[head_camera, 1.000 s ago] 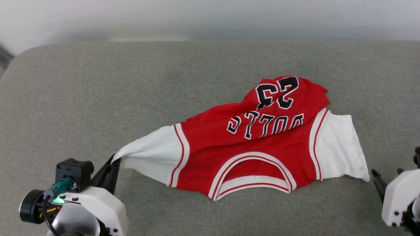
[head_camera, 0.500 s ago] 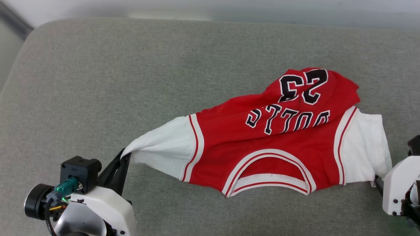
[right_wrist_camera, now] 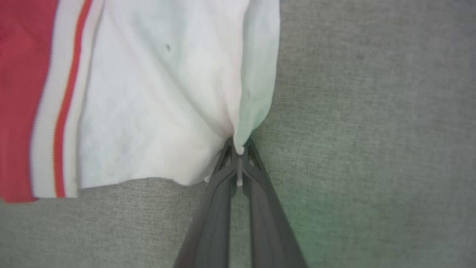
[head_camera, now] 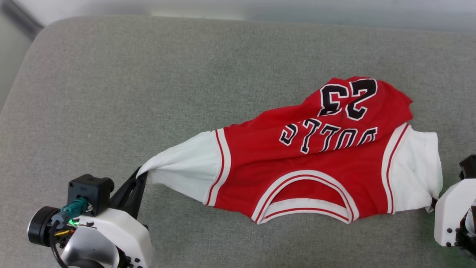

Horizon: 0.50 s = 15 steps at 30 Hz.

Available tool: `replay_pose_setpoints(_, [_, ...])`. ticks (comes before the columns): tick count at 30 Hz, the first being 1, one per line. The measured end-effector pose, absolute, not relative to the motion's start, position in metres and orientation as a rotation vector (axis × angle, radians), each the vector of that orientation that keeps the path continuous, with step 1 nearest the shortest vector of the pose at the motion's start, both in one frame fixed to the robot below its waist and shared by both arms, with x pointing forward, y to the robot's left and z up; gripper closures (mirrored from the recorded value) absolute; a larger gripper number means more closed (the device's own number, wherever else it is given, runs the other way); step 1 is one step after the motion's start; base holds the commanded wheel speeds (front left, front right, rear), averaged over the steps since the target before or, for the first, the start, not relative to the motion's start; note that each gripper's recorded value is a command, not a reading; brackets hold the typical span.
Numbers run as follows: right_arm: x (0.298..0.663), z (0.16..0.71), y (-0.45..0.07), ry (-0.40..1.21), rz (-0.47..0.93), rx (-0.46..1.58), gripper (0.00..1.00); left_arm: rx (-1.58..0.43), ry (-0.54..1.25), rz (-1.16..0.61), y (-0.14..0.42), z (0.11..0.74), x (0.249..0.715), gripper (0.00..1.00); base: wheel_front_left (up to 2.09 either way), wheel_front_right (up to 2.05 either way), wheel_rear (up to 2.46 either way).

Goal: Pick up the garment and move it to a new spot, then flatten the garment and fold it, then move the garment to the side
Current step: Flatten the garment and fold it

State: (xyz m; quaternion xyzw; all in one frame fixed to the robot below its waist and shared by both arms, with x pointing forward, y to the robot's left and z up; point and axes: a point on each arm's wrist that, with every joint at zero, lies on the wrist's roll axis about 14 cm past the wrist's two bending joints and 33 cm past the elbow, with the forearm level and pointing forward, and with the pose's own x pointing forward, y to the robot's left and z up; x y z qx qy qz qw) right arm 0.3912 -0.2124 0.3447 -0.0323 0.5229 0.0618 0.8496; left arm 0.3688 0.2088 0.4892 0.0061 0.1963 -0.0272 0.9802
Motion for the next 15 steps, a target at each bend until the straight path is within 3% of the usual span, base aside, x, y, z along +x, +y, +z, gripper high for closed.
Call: replay_pose_setpoints(15, [0.424,0.538,-0.255,0.549,0.087,-0.096,1.0,0.097,0.103,-0.037,0.235,0.583,0.364,1.0,0.0,0.0,0.0])
